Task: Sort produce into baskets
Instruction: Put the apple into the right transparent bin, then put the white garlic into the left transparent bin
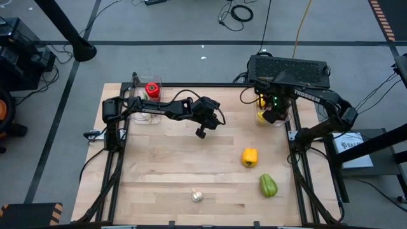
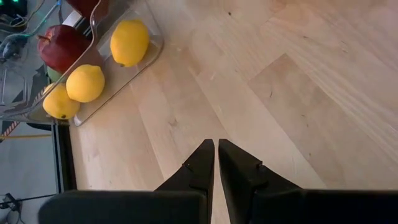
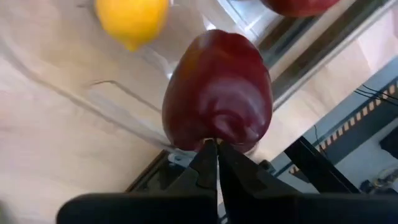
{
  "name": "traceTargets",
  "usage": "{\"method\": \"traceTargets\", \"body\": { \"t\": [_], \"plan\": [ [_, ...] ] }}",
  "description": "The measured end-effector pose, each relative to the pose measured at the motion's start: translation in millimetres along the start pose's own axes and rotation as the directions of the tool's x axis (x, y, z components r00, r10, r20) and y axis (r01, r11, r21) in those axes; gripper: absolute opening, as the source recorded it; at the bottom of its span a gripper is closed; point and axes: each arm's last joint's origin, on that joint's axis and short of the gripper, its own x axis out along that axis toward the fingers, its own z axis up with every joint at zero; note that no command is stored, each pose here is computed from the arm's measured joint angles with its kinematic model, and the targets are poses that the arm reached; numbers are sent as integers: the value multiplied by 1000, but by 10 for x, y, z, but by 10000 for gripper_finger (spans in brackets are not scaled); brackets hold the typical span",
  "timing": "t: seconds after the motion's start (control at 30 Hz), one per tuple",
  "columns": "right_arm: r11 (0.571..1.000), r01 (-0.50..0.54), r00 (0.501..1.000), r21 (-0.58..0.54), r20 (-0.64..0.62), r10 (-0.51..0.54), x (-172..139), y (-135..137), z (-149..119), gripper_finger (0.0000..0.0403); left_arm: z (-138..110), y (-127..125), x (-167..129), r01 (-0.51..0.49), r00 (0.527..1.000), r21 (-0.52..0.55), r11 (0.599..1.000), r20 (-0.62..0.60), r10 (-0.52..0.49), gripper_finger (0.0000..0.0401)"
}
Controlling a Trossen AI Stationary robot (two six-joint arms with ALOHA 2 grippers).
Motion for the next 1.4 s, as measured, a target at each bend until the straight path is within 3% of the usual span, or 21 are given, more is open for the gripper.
{"method": "traceTargets", "body": {
  "t": [0.3,0.7,0.8,0.87,0.97,1.1,1.23,1.4],
  "plan": [
    [999,44,999,7,1,-44,131,-85,42,7,0,-1,0,1,1000,-7,1000,0,-1,31],
    [997,70,997,42,27,-71,131,-72,58,72,6,-19,2,10,1000,-31,999,-5,-10,31],
    [995,75,995,65,58,-79,34,-28,13,89,27,-43,5,13,1000,-26,1000,-11,-13,31],
    [991,95,983,98,149,-109,-149,19,-62,98,41,-68,-6,24,999,-23,999,-23,-25,31],
    [984,104,927,144,344,-149,-499,102,-306,104,88,-105,-55,34,998,-20,999,-43,-35,31],
    [987,-51,803,152,593,-50,-854,212,-742,104,223,-158,-175,23,998,-45,999,-58,-25,31],
    [979,-203,627,1,768,129,-961,385,-1052,105,401,-242,-345,27,998,-96,995,-47,-32,31],
    [937,-255,470,-239,816,336,-846,733,-1214,105,618,-432,-544,71,995,-189,979,-49,-81,31]
  ]
}}
